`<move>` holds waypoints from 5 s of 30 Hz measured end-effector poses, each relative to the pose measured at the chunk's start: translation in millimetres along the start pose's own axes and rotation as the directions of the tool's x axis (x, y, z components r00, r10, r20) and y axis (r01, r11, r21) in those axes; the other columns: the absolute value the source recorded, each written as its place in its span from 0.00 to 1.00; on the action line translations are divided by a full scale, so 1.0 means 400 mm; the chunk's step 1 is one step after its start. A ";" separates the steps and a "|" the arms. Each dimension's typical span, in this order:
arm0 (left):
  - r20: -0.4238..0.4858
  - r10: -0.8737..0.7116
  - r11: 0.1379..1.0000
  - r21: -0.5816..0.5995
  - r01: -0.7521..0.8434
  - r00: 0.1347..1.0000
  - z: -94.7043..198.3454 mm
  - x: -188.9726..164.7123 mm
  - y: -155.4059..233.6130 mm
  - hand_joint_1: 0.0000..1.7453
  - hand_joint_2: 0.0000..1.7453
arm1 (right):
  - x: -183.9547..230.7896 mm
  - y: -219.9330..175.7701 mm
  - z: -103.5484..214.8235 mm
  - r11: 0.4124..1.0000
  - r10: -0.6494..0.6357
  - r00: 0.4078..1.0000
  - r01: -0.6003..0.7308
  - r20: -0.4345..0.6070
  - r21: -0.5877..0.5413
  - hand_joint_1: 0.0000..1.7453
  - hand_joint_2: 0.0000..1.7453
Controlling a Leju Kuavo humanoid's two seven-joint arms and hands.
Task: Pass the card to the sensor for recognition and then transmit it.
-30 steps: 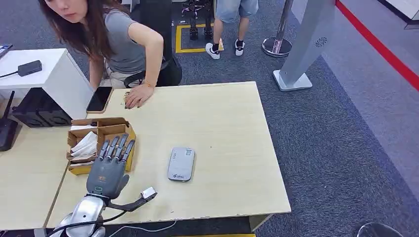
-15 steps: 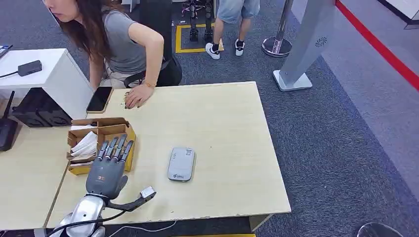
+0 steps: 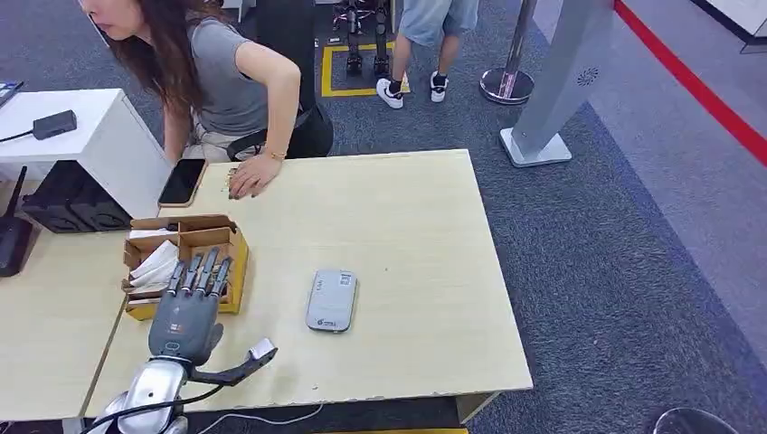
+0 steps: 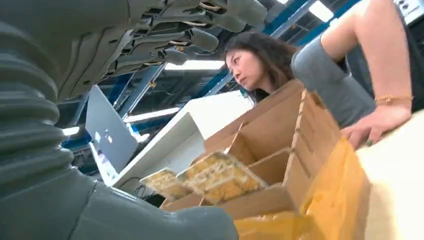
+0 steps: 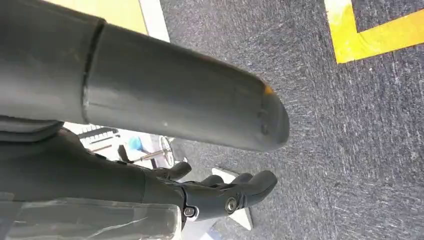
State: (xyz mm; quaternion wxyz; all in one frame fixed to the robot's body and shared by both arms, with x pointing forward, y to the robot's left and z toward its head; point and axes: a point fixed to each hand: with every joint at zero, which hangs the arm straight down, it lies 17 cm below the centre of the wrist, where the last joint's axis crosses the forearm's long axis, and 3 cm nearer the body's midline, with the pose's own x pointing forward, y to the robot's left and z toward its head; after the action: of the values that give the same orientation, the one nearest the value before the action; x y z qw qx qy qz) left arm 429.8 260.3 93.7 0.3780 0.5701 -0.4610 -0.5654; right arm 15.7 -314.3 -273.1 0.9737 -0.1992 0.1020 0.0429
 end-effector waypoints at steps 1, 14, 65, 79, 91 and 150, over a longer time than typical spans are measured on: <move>-0.001 -0.007 1.000 -0.008 0.007 1.000 0.003 -0.004 -0.006 0.00 1.00 | 0.000 0.000 0.000 1.000 0.000 1.000 0.000 -0.001 0.000 0.00 0.00; -0.012 -0.054 0.997 -0.054 0.053 0.998 0.075 -0.045 -0.059 0.00 1.00 | -0.003 0.001 -0.001 1.000 -0.025 1.000 0.025 -0.008 0.003 0.00 0.00; -0.151 -0.070 0.998 -0.013 0.069 0.986 0.039 -0.177 -0.108 0.00 1.00 | 0.004 -0.004 -0.001 1.000 0.026 1.000 -0.026 0.013 -0.006 0.00 0.00; -0.131 -0.028 0.999 0.023 0.031 0.991 0.011 -0.141 -0.104 0.00 1.00 | 0.005 -0.004 -0.001 1.000 0.028 1.000 -0.028 0.014 -0.006 0.00 0.00; -0.130 -0.022 1.000 0.018 0.025 0.991 0.012 -0.134 -0.109 0.00 1.00 | 0.005 -0.004 -0.001 1.000 0.028 1.000 -0.028 0.014 -0.006 0.00 0.00; -0.131 -0.022 1.000 0.020 0.024 0.991 0.011 -0.133 -0.110 0.48 1.00 | 0.005 -0.004 -0.001 1.000 0.028 0.999 -0.028 0.014 -0.006 0.00 0.00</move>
State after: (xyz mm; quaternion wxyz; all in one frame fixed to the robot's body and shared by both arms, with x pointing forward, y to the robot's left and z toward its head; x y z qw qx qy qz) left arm 433.4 324.3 67.3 0.3947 0.6151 -0.4345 -0.5263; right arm 17.9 -315.6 -273.2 0.9731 -0.2003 0.0978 0.0585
